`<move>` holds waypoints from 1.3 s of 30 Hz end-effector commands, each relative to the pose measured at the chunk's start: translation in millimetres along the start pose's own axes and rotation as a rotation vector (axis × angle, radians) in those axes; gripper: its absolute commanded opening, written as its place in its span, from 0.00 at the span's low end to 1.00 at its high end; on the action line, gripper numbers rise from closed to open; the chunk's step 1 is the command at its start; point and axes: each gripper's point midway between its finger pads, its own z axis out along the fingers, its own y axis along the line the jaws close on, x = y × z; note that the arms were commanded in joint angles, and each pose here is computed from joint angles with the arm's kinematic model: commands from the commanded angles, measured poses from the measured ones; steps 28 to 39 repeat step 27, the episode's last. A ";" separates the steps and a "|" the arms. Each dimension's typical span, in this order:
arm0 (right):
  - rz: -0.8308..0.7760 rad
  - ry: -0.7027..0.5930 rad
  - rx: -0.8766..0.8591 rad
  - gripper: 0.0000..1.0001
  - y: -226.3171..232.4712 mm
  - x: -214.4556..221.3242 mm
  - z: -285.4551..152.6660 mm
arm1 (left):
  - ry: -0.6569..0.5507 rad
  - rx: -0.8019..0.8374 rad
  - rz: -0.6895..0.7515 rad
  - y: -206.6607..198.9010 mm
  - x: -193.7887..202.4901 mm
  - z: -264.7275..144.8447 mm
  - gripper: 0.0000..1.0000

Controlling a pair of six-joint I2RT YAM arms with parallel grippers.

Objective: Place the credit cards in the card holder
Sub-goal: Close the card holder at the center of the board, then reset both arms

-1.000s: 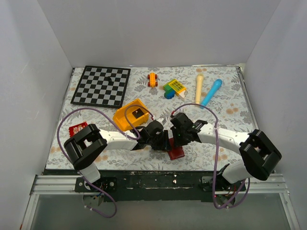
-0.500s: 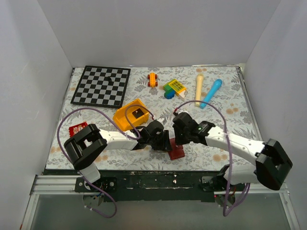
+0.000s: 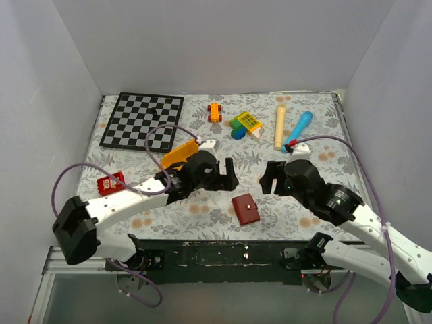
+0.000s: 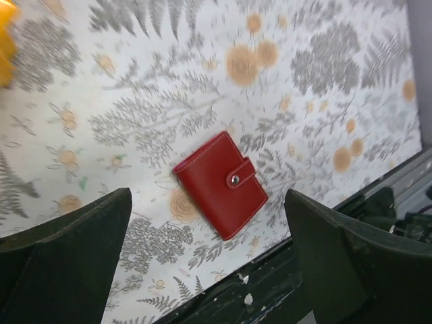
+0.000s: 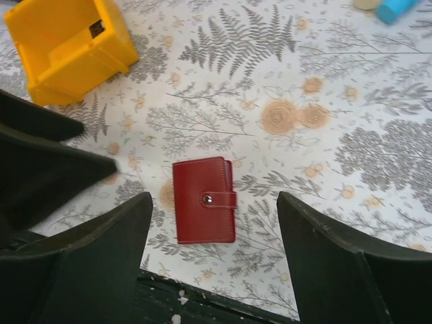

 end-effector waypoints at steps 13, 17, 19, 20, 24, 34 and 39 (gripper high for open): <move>0.156 -0.092 0.191 0.88 -88.4 64.8 -17.6 | -0.509 -0.339 -0.213 141.9 -66.8 -175.6 0.98; 0.134 -0.097 0.183 0.89 -87.0 65.7 -12.1 | -0.516 -0.380 -0.263 154.1 -56.1 -182.4 0.98; 0.120 -0.077 0.184 0.89 -84.9 66.6 -10.4 | -0.524 -0.374 -0.274 154.4 -55.5 -183.2 0.98; 0.113 -0.066 0.189 0.89 -84.3 67.1 -9.5 | -0.530 -0.367 -0.278 154.2 -55.2 -182.6 0.98; 0.104 -0.050 0.195 0.89 -82.1 66.1 -8.1 | -0.552 -0.318 -0.274 149.9 -55.3 -181.2 0.98; 0.084 -0.062 0.170 0.91 -77.6 62.9 -5.7 | -0.566 -0.301 -0.260 145.9 -60.4 -183.1 0.98; 0.084 -0.062 0.170 0.91 -77.6 62.9 -5.7 | -0.566 -0.301 -0.260 145.9 -60.4 -183.1 0.98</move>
